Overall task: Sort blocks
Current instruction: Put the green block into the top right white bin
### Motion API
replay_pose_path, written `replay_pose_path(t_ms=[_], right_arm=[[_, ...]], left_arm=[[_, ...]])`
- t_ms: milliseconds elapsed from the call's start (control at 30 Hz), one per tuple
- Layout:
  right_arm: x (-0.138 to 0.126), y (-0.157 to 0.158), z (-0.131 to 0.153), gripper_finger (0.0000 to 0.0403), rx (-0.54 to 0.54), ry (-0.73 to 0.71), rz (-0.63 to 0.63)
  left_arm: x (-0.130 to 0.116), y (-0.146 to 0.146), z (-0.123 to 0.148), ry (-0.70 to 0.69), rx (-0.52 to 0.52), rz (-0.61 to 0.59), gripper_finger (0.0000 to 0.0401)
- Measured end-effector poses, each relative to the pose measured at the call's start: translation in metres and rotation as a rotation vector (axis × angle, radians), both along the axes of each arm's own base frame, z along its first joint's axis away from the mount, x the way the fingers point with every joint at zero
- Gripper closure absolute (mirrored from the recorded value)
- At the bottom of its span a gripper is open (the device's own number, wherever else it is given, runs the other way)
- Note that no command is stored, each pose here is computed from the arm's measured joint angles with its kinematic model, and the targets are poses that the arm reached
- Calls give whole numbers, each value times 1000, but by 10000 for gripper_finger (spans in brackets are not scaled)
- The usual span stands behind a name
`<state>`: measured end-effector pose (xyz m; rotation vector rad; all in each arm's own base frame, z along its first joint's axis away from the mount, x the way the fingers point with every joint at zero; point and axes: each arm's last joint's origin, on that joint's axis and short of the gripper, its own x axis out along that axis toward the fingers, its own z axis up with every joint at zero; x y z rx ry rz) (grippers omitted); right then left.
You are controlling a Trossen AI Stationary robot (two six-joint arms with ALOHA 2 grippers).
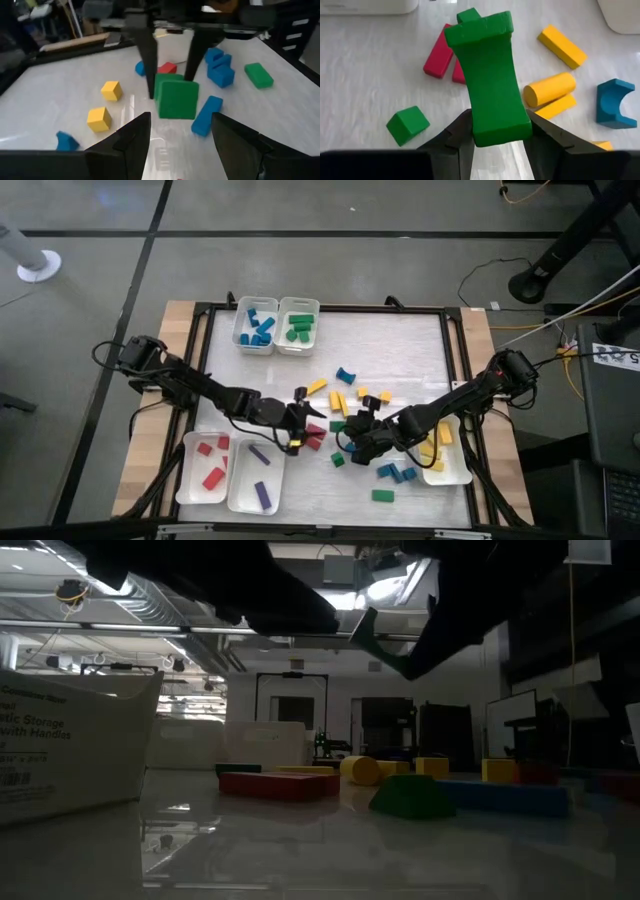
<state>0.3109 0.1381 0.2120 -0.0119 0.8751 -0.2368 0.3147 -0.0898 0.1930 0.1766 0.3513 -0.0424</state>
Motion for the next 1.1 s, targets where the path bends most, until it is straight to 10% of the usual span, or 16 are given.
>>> replay_pose_path(t_ms=[1100], right_arm=[[21,-15,9,258,140,-126,-12]], left_arm=[[3,6,4,-39,49,-3,233]])
